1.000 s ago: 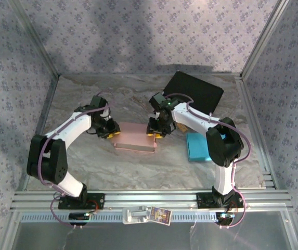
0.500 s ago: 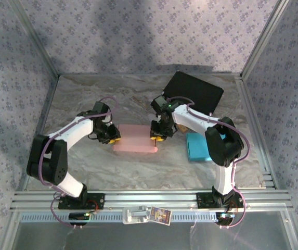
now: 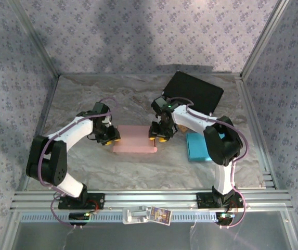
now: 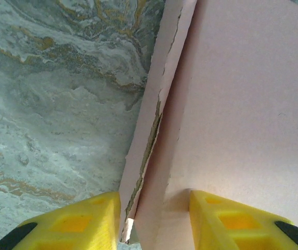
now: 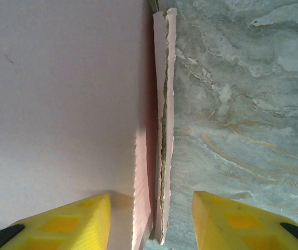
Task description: Fold the paper box
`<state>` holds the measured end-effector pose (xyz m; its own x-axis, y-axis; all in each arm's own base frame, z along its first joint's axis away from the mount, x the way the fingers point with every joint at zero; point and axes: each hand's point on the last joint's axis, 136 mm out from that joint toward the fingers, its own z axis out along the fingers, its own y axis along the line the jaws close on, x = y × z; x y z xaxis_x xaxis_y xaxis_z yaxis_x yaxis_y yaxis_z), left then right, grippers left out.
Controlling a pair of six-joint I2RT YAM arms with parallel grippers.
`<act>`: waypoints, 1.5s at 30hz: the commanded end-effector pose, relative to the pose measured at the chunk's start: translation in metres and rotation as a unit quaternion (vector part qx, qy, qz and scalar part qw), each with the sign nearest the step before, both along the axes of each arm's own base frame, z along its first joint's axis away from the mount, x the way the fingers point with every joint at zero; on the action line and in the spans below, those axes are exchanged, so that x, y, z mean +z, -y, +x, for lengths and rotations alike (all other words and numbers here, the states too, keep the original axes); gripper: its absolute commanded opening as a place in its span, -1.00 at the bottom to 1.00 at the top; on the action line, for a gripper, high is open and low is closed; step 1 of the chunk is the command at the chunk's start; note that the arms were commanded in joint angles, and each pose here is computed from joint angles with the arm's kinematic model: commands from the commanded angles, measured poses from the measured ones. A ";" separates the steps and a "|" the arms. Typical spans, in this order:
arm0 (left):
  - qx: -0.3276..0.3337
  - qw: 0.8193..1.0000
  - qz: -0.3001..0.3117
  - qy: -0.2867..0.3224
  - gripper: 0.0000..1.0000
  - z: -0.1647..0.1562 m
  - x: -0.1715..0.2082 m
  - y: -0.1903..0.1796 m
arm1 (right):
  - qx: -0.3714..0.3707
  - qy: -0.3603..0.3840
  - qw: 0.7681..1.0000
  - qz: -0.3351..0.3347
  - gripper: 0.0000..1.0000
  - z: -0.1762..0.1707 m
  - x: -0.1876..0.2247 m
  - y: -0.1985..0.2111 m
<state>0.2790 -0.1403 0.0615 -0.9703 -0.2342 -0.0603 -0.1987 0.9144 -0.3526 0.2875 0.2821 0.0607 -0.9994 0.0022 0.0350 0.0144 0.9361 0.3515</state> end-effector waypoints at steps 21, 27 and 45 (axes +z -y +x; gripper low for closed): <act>0.000 0.995 -0.094 0.040 -0.59 0.011 -0.015 0.023 | -0.012 -0.047 0.998 0.033 -0.87 0.002 -0.036 -0.008; 0.003 0.995 -0.093 0.028 -0.64 0.006 -0.021 0.020 | -0.018 -0.053 0.998 0.035 -0.91 0.006 -0.039 0.001; 0.053 0.989 -0.134 0.027 -0.92 0.003 -0.035 0.009 | 0.029 0.043 0.986 0.157 0.15 0.049 -0.009 0.027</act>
<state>0.2983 -0.1598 0.0457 -0.9435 -0.3139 -0.1058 -0.1846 0.7635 -0.6188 0.3322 0.2452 0.0420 -1.0000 0.0049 -0.0030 0.0025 0.8357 0.5492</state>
